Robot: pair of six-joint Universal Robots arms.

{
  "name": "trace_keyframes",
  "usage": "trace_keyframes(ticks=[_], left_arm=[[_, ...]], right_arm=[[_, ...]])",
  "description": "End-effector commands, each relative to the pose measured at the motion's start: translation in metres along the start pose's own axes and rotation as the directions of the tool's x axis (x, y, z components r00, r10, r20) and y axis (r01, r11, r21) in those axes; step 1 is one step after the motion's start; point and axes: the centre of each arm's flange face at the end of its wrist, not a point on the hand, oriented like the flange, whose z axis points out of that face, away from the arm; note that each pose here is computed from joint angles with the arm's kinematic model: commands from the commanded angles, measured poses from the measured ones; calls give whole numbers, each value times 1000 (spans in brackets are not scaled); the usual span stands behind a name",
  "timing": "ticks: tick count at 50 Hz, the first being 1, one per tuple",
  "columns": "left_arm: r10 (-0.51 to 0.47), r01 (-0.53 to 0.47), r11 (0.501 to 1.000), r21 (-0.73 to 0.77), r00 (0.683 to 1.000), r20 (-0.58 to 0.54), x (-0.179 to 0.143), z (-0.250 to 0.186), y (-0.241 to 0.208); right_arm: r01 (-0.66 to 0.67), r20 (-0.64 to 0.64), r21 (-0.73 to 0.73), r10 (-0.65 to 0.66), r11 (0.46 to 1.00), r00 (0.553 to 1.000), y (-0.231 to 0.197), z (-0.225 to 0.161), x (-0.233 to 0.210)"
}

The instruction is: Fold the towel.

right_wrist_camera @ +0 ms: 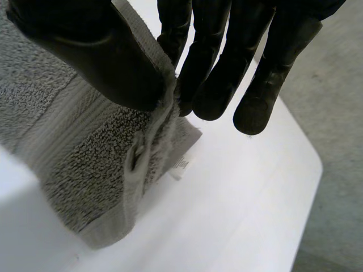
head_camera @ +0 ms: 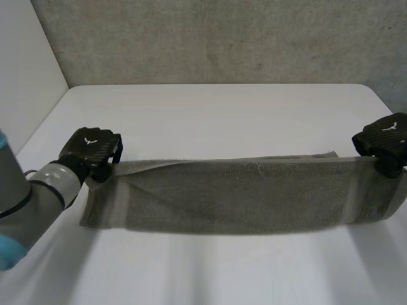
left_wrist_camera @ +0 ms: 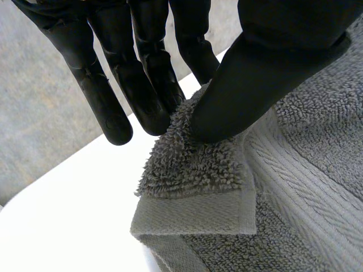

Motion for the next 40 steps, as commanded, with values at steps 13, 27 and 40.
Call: trace_keyframes(ticks=[13,27,40], left_arm=[[0,0,1000,-21,1000,11,-3,60,20],[14,-9,999,-35,989,145,-13,72,18],[9,-2,999,-37,981,192,-15,35,5]], right_arm=[[-1,-121,81,11,997,993,-1,99,-6],[17,-331,208,54,978,942,-25,118,15],[7,-328,211,64,978,942,-28,68,10]])
